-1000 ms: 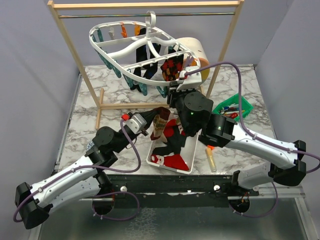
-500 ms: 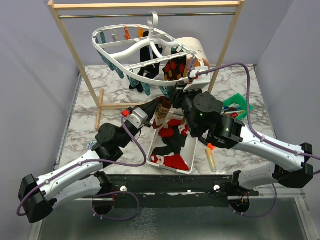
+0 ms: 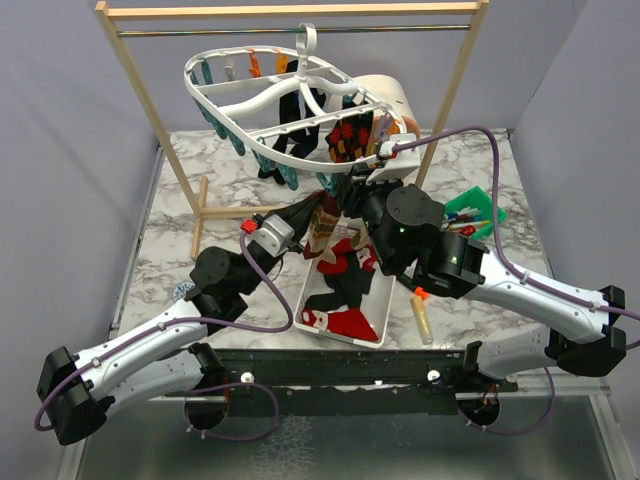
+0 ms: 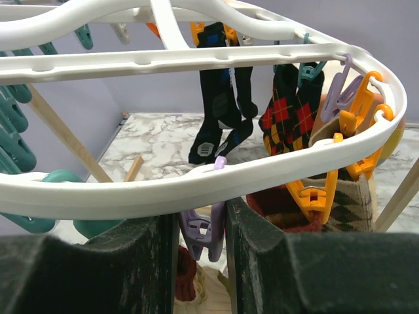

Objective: Clip the socks to the hanger
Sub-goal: Open the clamp at the hanger, then clamp the sock onto the hanger.

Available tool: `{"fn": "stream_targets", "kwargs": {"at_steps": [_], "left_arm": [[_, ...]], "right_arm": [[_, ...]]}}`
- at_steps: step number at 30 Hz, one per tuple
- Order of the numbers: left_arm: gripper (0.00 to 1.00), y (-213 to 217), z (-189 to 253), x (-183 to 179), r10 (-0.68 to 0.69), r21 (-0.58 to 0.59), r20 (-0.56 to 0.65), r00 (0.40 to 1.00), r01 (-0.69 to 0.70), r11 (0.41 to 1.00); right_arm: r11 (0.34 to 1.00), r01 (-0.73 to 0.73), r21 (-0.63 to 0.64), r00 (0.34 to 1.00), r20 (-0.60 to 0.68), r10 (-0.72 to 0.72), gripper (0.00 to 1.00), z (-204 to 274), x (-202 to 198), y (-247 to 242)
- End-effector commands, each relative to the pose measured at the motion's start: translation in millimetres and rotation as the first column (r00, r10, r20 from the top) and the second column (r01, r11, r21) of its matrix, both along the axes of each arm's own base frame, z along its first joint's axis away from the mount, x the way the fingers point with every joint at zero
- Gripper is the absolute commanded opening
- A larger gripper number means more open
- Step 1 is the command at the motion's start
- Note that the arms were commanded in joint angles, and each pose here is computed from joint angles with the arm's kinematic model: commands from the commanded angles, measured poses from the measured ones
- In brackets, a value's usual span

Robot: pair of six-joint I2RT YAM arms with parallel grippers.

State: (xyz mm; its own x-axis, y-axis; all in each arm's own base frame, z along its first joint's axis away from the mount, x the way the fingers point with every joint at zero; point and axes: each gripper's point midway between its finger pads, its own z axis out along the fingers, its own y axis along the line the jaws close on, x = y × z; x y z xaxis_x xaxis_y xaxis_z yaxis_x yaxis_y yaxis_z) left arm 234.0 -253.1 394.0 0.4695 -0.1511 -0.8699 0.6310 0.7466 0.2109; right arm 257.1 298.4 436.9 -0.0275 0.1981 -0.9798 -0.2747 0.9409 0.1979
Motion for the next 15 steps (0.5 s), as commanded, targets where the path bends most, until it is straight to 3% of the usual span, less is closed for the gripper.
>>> {"fn": "stream_targets", "kwargs": {"at_steps": [1,15], "left_arm": [[0.00,4.8,26.9,-5.0,-0.007,-0.064,0.040,0.999,0.009,0.998],[0.00,1.2,28.9,-6.8,-0.029,-0.066,0.042,0.999,0.031,0.997]], "right_arm": [[0.999,-0.025,0.028,1.000,-0.002,0.025,0.00,1.2,-3.5,4.5],[0.998,-0.034,0.046,0.999,-0.018,0.034,0.00,-2.1,-4.2,8.0]]}}
